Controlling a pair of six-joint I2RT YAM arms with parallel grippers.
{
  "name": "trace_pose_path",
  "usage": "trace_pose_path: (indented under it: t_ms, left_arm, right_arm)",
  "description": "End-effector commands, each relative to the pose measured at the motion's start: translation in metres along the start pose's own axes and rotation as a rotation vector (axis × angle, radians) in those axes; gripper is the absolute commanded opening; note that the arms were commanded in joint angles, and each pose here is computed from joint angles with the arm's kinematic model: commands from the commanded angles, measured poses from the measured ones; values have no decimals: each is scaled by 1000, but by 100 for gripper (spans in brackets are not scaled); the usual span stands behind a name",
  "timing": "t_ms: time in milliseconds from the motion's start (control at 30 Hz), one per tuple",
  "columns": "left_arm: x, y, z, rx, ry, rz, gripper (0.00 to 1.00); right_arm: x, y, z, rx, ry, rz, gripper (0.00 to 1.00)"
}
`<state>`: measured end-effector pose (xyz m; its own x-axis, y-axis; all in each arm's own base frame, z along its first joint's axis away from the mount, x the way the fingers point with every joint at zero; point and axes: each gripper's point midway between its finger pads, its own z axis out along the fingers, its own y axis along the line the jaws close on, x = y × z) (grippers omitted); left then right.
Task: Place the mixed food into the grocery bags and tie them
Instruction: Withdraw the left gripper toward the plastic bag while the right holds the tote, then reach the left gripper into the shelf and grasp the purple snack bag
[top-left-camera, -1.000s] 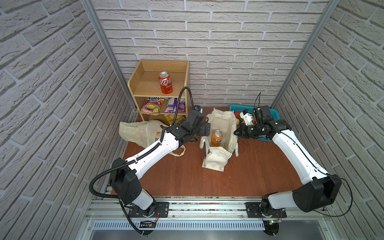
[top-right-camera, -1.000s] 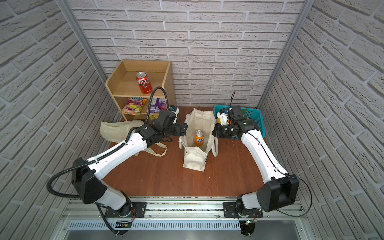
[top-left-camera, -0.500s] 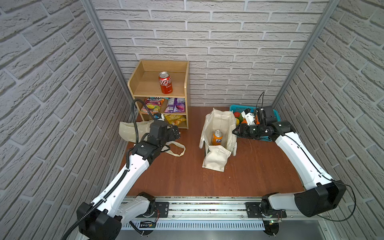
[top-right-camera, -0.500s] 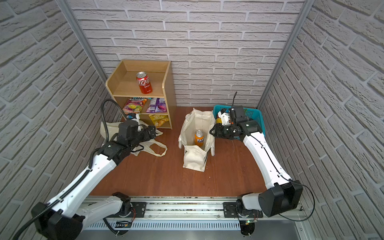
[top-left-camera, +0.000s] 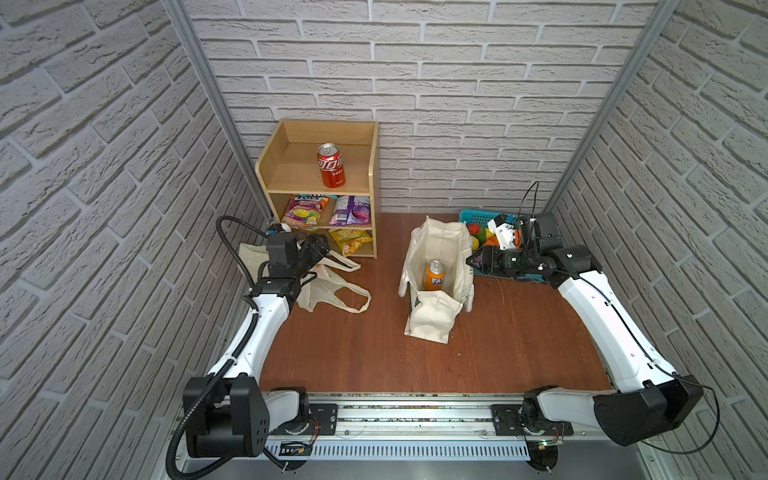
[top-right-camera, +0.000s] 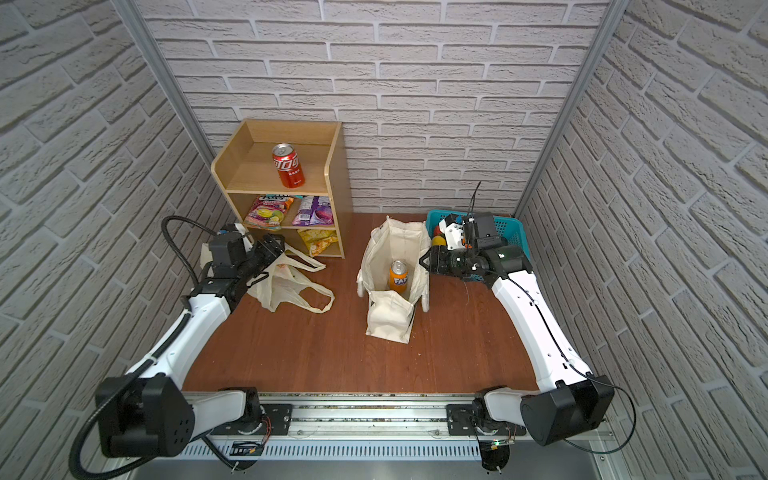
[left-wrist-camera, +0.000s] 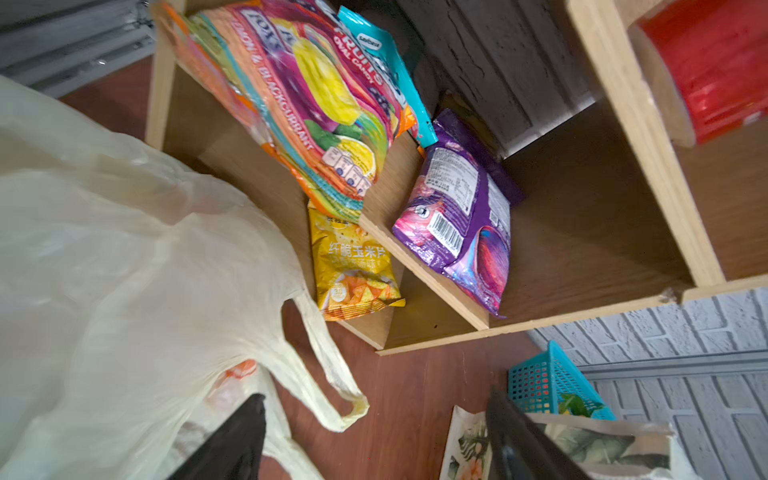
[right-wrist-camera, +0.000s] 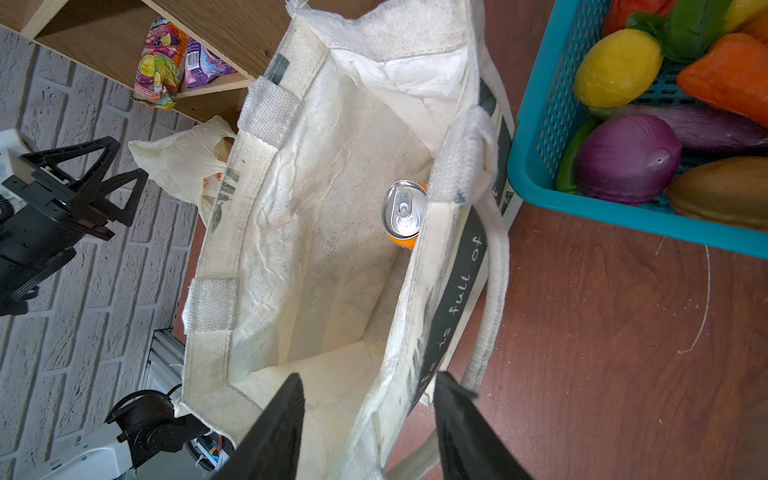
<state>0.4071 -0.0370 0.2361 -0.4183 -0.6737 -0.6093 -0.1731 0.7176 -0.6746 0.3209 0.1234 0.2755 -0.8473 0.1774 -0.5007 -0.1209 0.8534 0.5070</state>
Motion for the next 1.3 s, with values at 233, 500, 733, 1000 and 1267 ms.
trace_pose_path:
  t_ms: [233, 500, 733, 1000, 1267]
  left_arm:
    - [-14, -61, 47, 221, -47, -73, 67]
    - [-4, -88, 80, 310, -52, -149, 58]
    - [4, -104, 98, 337, -34, -175, 58]
    - [9, -105, 109, 336, -35, -193, 58]
    - [11, -107, 115, 335, -38, -204, 58]
  right_arm:
    - [-7, 3, -5, -16, -48, -9, 52]
    - [-8, 2, -4, -8, -47, -8, 52]
    - [-8, 2, -4, -5, -49, -8, 52]
    - [-10, 1, -3, -2, -52, -9, 52]
    - [-12, 1, -4, 2, -54, -13, 52]
